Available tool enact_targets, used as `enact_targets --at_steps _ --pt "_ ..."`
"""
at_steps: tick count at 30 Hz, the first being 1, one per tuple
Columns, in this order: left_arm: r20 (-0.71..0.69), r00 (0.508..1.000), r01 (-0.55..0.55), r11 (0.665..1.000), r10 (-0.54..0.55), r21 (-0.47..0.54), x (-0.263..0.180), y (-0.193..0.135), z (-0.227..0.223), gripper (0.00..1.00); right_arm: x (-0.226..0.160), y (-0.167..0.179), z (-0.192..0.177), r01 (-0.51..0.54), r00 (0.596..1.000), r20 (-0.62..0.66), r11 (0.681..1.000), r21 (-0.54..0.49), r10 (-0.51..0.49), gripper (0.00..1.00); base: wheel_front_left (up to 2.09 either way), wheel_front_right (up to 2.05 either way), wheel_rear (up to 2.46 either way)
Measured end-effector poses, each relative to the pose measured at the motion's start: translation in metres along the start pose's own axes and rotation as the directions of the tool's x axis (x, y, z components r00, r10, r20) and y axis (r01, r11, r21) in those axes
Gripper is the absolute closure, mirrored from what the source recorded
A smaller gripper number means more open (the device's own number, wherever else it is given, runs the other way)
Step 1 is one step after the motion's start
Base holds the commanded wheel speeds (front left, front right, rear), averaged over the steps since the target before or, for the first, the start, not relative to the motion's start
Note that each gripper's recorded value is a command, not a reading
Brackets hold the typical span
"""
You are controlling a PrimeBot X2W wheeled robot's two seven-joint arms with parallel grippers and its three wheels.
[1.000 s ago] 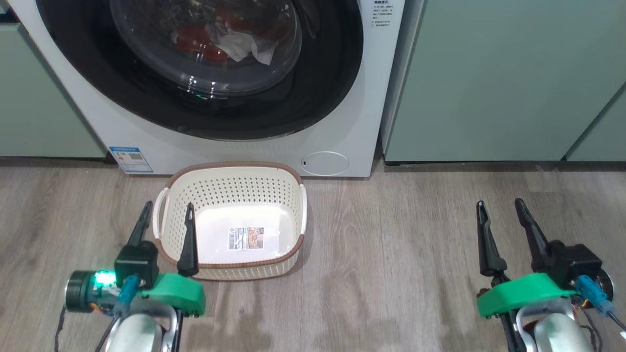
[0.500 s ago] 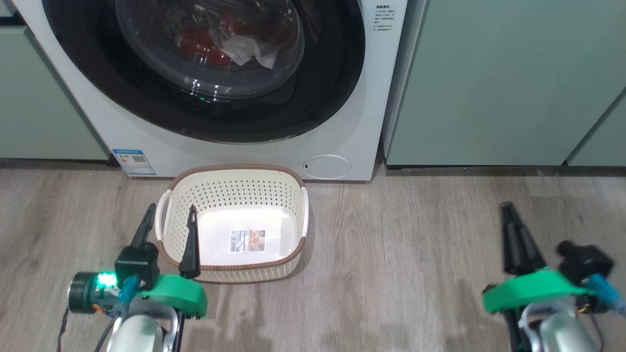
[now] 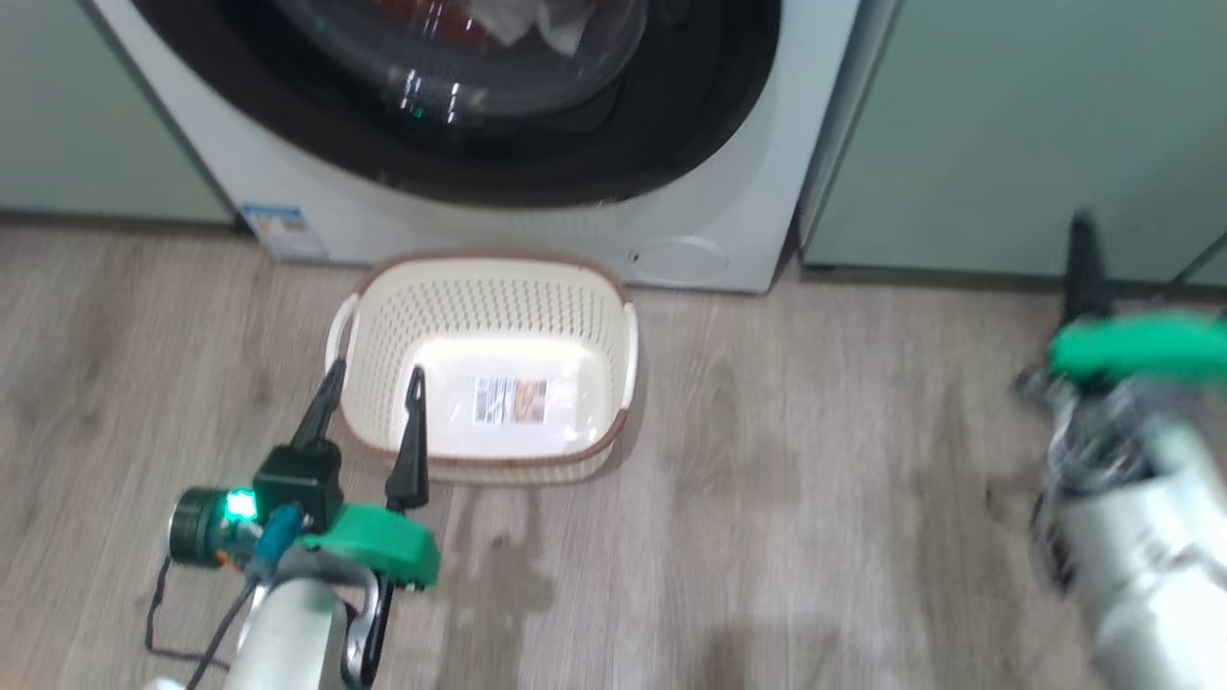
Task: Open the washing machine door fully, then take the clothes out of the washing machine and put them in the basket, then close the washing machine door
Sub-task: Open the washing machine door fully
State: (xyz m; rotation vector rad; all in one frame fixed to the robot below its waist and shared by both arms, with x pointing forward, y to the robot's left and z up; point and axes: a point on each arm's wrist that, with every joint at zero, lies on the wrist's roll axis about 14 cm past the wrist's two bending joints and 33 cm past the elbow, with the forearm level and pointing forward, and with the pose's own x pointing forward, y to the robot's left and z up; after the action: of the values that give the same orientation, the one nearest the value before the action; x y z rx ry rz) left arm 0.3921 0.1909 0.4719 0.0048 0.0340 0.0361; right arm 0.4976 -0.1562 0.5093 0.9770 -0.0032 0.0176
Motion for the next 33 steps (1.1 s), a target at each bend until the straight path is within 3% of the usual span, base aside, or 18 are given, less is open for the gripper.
enact_targets --at_steps 4,11,18,24,33 --pt "-0.023 1.0 -0.001 1.0 0.001 -0.003 0.009 0.0 -0.008 0.0 0.042 0.015 0.01 -0.034 0.995 -0.088 0.982 0.187 0.051 1.0 0.0 0.0 0.0" --pt "-0.04 0.999 -0.02 0.999 0.018 -0.049 0.03 0.001 -0.018 0.0 0.098 0.031 -0.004 -0.068 0.954 -0.255 0.943 0.325 0.157 1.0 0.0 0.0 0.0" --pt "-0.072 0.996 -0.05 0.997 0.047 -0.05 0.049 0.007 -0.034 0.0 0.141 0.039 -0.039 -0.075 0.874 -0.427 0.934 0.351 0.23 1.0 0.0 0.0 0.0" --pt "-0.107 0.992 -0.069 0.996 0.063 -0.054 0.059 0.01 -0.05 0.0 0.163 0.054 -0.077 -0.103 0.781 -0.549 0.929 0.356 0.297 1.0 0.0 0.0 0.0" --pt "-0.128 0.989 -0.087 0.995 0.079 -0.055 0.065 0.013 -0.06 0.0 0.18 0.063 -0.109 -0.121 0.703 -0.633 0.932 0.341 0.323 1.0 0.0 0.0 0.0"
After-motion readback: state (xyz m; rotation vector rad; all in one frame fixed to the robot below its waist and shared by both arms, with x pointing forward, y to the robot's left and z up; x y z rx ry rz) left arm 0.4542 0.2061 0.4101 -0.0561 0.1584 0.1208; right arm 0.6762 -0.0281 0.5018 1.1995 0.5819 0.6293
